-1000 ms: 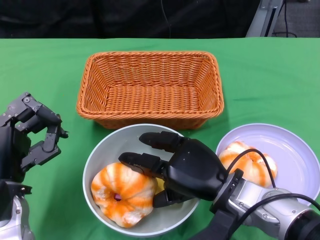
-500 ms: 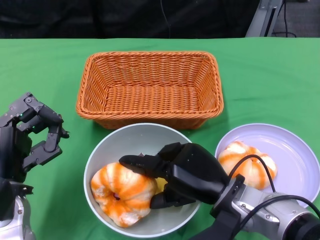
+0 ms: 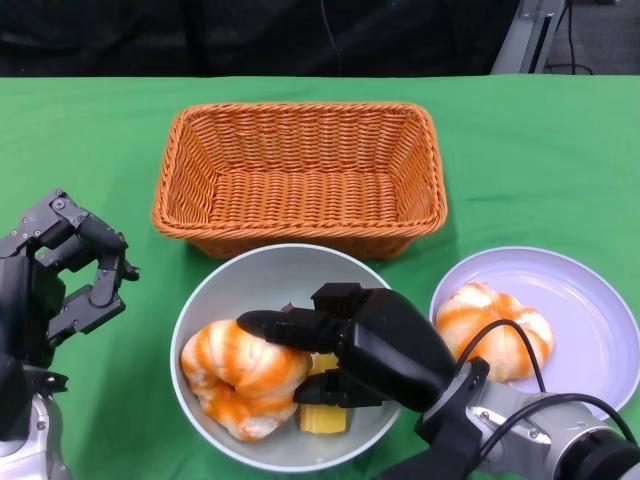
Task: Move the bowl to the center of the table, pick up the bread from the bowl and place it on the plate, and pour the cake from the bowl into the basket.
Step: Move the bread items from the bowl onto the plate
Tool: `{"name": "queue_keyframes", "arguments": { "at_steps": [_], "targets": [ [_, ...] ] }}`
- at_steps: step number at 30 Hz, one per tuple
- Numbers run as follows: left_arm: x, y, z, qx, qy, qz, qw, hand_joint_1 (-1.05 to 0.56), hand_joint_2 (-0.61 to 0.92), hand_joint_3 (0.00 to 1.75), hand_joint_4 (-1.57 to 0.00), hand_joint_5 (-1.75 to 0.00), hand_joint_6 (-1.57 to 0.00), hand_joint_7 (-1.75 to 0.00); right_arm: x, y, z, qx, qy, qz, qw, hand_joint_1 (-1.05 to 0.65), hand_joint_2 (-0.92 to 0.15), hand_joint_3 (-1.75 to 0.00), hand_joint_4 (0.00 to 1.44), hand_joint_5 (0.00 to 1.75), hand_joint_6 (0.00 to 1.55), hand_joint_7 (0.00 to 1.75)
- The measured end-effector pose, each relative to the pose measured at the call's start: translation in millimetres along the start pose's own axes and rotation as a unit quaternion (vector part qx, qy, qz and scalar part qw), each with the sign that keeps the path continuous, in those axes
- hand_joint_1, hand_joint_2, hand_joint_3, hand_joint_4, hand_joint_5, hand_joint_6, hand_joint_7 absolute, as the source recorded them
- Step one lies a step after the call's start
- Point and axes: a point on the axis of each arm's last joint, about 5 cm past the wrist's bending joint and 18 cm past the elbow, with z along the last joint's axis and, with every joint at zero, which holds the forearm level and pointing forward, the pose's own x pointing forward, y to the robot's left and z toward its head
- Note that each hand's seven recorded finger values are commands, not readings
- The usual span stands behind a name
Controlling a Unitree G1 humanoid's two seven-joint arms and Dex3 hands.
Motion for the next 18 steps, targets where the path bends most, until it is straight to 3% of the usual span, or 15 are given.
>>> {"name": "queue_keyframes", "arguments": {
  "at_steps": [2, 3, 18],
  "targets": [
    [0.0, 0.0, 0.0, 0.0, 0.0, 0.0, 1.0, -0.05, 0.66, 0.95, -0.82, -1.58, -0.74, -1.49, 1.2, 0.9, 0.8, 0.006, 0.004, -0.005, 1.0, -0.12, -0.92, -0.03, 0.56, 1.66, 0.7, 0.82],
    [0.0, 0.0, 0.0, 0.0, 0.0, 0.0, 1.0, -0.05, 0.66, 0.96, -0.82, -1.58, -0.74, -1.49, 1.8, 1.3, 1.3, 0.012, 0.007, -0.008, 1.0, -0.13, -0.92, -0.05, 0.55, 1.66, 0.64, 0.92],
    [0.2, -0.3, 0.1, 0.002, 0.001, 0.002, 1.0, -0.03, 0.67, 0.94, -0.8, -1.59, -0.74, -1.48, 10.1, 2.7, 5.8, 0.071, 0.043, -0.044, 0.996, -0.17, -0.92, -0.09, 0.61, 1.62, 0.72, 0.83]
  ]
}}
